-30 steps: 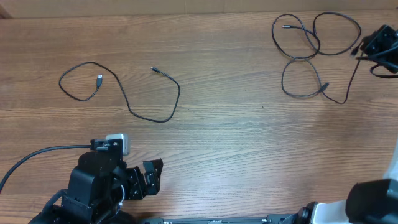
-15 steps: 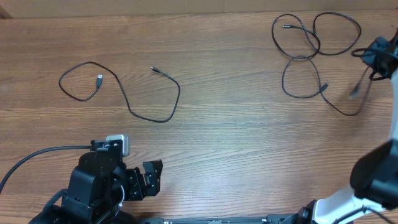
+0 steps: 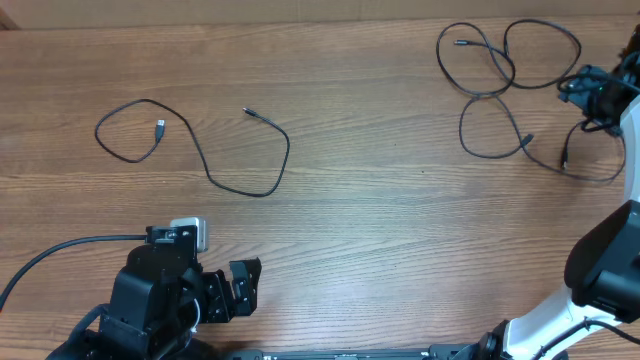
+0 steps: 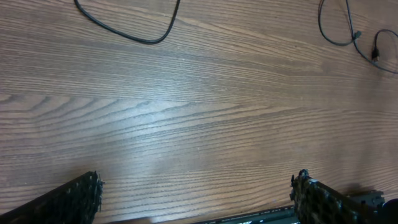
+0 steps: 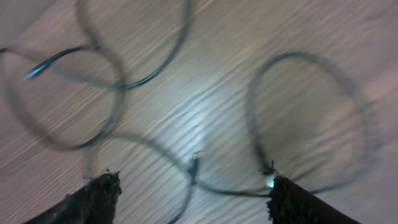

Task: Untangle cables

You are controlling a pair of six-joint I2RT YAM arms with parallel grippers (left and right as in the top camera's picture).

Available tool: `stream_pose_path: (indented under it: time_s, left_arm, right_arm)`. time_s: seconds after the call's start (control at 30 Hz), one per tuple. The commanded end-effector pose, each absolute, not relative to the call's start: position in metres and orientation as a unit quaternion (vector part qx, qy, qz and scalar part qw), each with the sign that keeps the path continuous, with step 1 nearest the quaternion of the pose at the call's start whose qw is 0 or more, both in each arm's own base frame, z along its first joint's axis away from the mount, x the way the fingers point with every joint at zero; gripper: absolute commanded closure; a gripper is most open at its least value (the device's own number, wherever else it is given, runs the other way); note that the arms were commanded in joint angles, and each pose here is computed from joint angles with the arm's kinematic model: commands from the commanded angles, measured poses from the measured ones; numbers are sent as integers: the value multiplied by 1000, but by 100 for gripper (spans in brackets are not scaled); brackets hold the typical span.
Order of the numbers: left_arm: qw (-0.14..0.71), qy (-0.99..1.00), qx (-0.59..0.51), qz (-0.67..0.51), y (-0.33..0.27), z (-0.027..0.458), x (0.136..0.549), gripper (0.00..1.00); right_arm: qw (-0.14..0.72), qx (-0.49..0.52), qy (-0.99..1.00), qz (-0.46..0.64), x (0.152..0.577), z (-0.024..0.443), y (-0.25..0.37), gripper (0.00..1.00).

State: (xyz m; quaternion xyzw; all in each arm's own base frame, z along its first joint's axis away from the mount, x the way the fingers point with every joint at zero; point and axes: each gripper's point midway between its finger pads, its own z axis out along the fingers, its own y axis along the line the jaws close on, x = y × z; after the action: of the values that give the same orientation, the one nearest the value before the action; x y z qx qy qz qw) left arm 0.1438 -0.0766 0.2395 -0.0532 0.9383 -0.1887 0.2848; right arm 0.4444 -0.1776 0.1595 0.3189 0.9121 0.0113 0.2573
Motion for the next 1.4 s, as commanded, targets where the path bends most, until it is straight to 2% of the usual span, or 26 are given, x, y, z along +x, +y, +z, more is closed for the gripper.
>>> stream_pose_path:
  time_s: [0.0, 0.17, 0.33, 0.47, 0.77, 0.9, 1.07, 1.3, 1.37]
  left_arm:
    - [284, 939, -54, -187, -76, 237, 143, 1]
    - [284, 939, -54, -187, -76, 238, 143, 0]
    - [284, 939, -54, -187, -76, 237, 143, 1]
    - [285, 938, -54, -188, -76, 238, 144, 0]
    - [284, 939, -54, -187, -76, 237, 143, 1]
    - [284, 939, -54, -187, -76, 237, 143, 1]
    - [284, 939, -54, -187, -76, 237, 143, 1]
    - [287, 938, -55, -186, -76, 238, 144, 0]
    - [287, 938, -55, -186, -76, 238, 144, 0]
  right_arm:
    - [266, 250, 922, 131, 459, 169, -131, 18]
    - [230, 240, 933, 140, 457, 143, -114, 11]
    - [174, 234, 944, 156, 449, 103, -94, 11]
    - [149, 163, 963, 157, 449, 85, -65, 11]
    - [117, 128, 984, 40, 456, 45, -37, 10]
    - [124, 131, 984, 18, 461, 40, -35, 21]
    - [116, 130, 985, 18, 460, 34, -35, 44]
    - [79, 125, 989, 17, 448, 10, -26, 58]
    - [79, 126, 989, 17, 448, 9, -23, 60]
